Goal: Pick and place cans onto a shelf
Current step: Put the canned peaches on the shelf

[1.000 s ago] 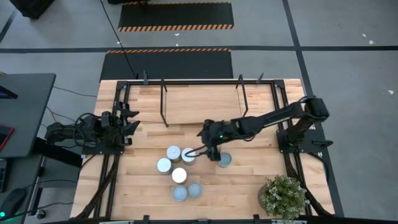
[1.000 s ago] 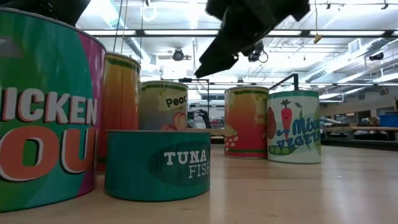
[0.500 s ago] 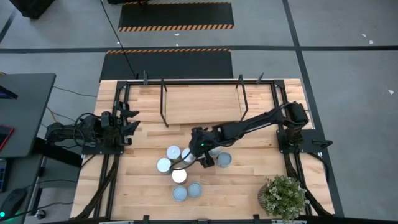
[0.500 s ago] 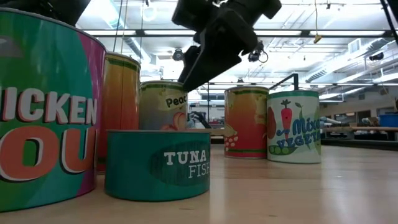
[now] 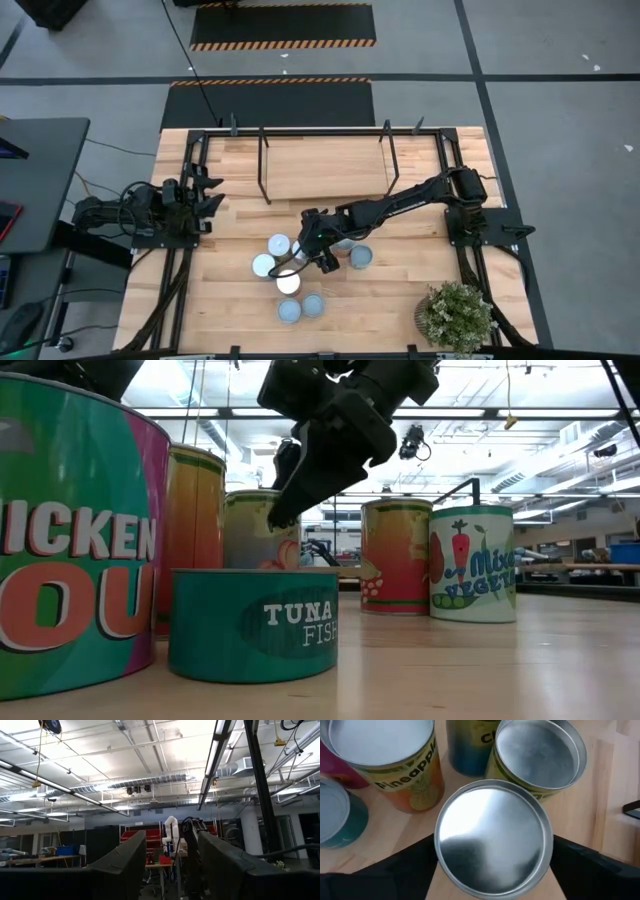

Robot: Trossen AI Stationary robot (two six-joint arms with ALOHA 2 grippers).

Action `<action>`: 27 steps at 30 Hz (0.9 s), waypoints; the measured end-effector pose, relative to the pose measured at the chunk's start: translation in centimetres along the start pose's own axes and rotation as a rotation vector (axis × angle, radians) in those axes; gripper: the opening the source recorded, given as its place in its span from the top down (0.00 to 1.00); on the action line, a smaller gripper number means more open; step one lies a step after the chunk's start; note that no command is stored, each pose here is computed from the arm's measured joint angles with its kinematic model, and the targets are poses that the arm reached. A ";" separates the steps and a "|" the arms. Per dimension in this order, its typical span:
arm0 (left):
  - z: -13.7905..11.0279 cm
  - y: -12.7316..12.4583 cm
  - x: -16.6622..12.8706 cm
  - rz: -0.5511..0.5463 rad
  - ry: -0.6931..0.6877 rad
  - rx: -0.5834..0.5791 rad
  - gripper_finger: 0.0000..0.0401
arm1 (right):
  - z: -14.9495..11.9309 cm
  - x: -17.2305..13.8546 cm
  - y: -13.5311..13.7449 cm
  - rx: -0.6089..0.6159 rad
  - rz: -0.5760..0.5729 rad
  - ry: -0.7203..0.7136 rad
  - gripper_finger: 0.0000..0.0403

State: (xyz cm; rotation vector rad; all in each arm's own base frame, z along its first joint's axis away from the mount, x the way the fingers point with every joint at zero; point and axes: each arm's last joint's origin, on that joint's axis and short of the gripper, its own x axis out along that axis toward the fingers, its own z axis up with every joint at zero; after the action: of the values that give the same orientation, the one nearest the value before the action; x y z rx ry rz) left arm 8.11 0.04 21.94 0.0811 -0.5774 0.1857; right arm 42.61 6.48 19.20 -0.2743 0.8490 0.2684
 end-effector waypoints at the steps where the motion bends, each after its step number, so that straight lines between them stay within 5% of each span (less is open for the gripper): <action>1: 0.0 0.0 0.0 0.000 0.001 0.000 0.54 | 0.0 0.0 0.0 0.002 0.001 -0.004 0.15; 9: 0.0 0.0 0.0 0.000 -0.002 0.000 0.54 | -0.1 -1.1 -0.2 0.006 -0.015 0.037 0.20; 22: 0.0 0.0 0.0 0.000 -0.001 0.000 0.54 | -0.3 -10.3 -4.7 0.126 -0.160 0.059 0.20; 27: 0.0 0.0 0.0 0.000 -0.001 0.000 0.54 | -2.6 -13.4 -7.8 0.208 -0.267 0.044 0.20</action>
State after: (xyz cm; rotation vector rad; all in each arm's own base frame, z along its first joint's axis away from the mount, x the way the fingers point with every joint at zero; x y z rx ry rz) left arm 8.10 0.04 21.95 0.0816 -0.5785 0.1859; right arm 35.04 -3.29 28.82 -0.1966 0.8660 -0.0750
